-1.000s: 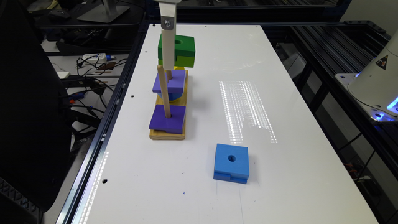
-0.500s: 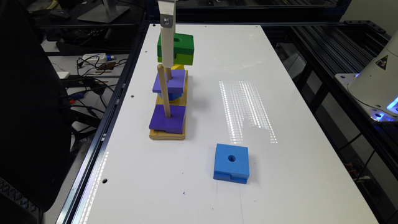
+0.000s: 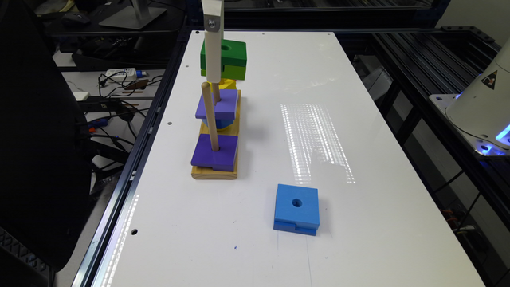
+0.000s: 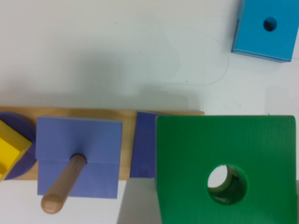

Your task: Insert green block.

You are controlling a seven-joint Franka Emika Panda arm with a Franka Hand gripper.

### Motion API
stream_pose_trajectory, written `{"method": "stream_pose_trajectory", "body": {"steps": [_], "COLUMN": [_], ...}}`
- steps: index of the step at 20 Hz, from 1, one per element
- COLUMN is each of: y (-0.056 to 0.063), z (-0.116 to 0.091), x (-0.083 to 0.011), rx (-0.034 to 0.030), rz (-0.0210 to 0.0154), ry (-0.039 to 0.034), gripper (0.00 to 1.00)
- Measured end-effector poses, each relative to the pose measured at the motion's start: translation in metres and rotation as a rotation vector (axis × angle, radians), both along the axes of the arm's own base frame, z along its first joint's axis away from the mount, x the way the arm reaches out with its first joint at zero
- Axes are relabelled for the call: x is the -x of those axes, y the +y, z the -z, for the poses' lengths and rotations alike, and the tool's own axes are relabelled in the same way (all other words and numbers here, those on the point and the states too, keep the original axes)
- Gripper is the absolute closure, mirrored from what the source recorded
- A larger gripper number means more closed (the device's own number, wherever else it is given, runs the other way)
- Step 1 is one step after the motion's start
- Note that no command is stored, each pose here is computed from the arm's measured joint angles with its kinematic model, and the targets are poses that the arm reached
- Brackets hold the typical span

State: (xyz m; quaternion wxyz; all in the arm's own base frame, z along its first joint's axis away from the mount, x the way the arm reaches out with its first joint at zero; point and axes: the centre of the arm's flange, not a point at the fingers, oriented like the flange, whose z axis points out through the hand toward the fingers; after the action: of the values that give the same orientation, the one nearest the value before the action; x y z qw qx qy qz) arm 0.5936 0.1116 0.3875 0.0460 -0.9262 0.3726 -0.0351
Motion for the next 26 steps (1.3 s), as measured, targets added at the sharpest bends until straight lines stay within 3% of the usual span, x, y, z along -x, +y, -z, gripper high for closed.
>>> {"method": "stream_pose_trajectory", "body": {"steps": [5,9,13,18,26], "y": [-0.003,-0.003,-0.002,-0.002,0.003], "z": [-0.001,0.0,0.002,0.011,0.011], "x": [-0.0021,-0.0045,-0.006,-0.0082,-0.0099], "rx": [-0.002,-0.0062,-0.0084,-0.0123,-0.0171], "rz": [0.0024,0.0021,0.002,0.002,-0.0056], "ry": [-0.0107,-0.0215,-0.0249,-0.0216,-0.0269], "gripper": [1.0,1.0,1.0,1.0,1.0]}}
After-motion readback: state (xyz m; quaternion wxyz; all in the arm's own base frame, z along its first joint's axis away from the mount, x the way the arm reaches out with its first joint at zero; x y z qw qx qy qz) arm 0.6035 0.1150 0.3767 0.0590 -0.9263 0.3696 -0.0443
